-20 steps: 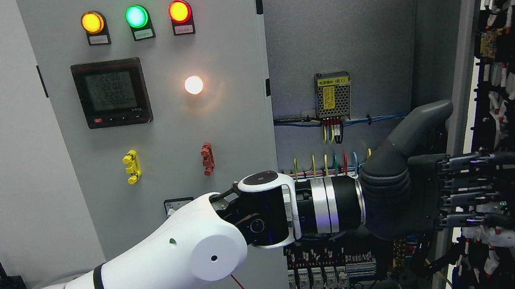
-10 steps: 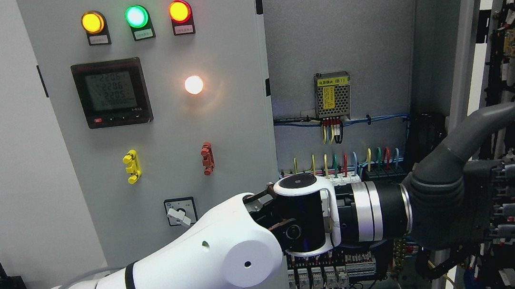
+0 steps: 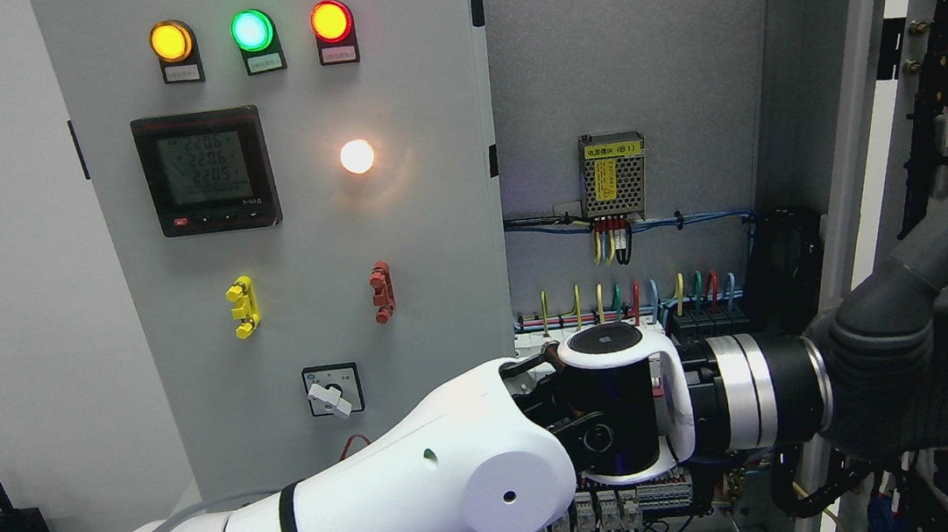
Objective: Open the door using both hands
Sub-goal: 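Push the door outward with the left hand, swinging it open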
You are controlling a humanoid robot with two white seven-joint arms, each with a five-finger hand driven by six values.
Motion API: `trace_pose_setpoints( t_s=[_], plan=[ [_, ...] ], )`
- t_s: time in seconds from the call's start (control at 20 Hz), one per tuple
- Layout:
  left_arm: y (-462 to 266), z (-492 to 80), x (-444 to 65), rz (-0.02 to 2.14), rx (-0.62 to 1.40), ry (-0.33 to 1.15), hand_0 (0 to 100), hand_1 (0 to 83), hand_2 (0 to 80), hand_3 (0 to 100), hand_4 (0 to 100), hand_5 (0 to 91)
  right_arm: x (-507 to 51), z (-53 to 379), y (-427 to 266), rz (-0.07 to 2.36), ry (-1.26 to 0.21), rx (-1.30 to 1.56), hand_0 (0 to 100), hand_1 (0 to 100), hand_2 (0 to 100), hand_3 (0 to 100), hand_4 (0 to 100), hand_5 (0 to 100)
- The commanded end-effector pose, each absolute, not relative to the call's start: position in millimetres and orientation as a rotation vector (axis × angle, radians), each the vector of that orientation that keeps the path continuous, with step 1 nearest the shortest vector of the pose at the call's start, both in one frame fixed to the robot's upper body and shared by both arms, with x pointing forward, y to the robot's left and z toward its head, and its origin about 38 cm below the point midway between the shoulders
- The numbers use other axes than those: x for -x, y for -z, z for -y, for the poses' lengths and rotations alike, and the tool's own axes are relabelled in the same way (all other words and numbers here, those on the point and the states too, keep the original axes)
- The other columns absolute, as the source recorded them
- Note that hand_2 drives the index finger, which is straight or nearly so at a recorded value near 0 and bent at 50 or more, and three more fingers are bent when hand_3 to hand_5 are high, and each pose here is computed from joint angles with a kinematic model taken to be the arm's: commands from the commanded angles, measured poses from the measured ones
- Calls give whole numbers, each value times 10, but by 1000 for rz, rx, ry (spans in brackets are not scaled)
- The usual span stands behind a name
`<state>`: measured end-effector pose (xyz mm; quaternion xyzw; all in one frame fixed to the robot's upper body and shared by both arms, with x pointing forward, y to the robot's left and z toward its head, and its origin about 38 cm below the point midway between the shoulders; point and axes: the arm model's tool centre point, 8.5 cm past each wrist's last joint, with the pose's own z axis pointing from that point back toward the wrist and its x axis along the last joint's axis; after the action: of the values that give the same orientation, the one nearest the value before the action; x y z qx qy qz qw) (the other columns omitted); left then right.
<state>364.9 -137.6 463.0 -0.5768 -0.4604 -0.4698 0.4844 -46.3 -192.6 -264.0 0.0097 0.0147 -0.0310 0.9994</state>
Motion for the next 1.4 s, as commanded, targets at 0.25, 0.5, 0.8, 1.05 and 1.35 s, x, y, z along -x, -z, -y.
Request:
trace_pose_setpoints(
  t_s=[0.25,0.5,0.8,1.05,1.35],
  plan=[
    [-4660,1610,-3487,1149,1424,1121,0,0,0,0,42,0,464,1927,2640,-31,62,-20,0,0,0,0,0,0],
    [-4632,1622,-3482,1147,1420,1126,0,0,0,0,42,0,462,1927,2640,-29,62,-20,0,0,0,0,0,0],
    [-4626,1635,-3472,1152,1425,1125,0,0,0,0,42,0,462,1927,2640,-29,62,-20,0,0,0,0,0,0],
    [-4634,1619,-3477,1151,1424,1127,0,0,0,0,42,0,462,1927,2640,-29,62,-20,0,0,0,0,0,0],
    [-4635,1526,-3569,1185,1393,1137,0,0,0,0,42,0,464,1927,2640,-31,62,-20,0,0,0,0,0,0]
  ],
)
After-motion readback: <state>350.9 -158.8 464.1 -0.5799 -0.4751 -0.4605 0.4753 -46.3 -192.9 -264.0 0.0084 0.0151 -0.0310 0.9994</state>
